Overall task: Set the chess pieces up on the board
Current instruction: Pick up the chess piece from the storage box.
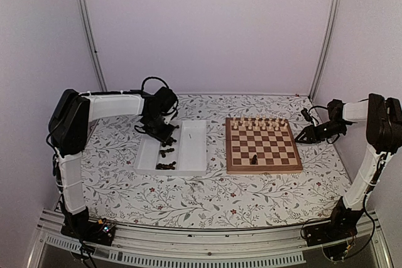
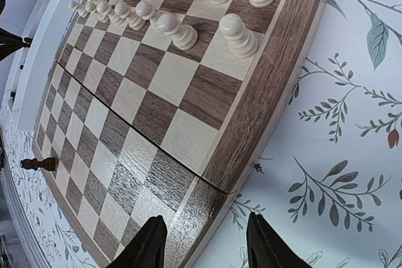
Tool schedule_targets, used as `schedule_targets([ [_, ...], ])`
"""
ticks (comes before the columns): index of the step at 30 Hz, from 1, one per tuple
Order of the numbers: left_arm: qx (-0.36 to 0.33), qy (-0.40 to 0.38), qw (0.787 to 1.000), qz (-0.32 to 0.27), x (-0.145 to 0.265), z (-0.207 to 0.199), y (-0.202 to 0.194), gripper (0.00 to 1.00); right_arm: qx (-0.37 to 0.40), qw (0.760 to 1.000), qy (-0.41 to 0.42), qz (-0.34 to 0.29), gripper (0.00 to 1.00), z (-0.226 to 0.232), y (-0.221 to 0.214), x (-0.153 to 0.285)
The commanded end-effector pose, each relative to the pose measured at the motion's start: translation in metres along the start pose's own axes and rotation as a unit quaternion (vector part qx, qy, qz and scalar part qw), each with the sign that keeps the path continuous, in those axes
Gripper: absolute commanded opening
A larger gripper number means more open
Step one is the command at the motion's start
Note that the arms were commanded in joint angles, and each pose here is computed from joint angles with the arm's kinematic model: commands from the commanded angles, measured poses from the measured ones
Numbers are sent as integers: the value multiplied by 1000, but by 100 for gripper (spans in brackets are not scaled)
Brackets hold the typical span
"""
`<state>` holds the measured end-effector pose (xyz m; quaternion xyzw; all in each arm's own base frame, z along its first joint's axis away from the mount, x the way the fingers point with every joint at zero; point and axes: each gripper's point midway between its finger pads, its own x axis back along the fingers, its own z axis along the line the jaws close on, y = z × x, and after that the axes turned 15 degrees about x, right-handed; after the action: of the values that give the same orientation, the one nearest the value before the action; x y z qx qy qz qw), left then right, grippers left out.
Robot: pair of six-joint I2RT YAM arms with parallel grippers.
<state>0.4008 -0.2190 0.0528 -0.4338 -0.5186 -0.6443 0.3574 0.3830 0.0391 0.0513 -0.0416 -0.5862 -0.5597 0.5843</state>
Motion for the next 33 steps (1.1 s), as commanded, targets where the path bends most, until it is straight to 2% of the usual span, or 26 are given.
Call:
schedule_targets([
  [1, -2, 8, 1000, 16, 2, 4, -8, 11, 3, 1000, 7, -8, 47, 0, 6, 2],
  [11, 0, 1, 1000, -27, 52, -3, 5, 8, 1, 1000, 9, -7, 47, 0, 6, 1],
  [17, -11, -12, 999, -38, 65, -18, 9, 8, 0, 1000, 10, -7, 46, 0, 6, 1],
  [30, -73, -83, 991, -74, 102, -109, 32, 8, 0, 1000, 12, -9, 47, 1, 7, 2],
  [33, -77, -113, 987, -82, 114, -126, 38, 8, 7, 999, 34, -25, 47, 11, 14, 6],
])
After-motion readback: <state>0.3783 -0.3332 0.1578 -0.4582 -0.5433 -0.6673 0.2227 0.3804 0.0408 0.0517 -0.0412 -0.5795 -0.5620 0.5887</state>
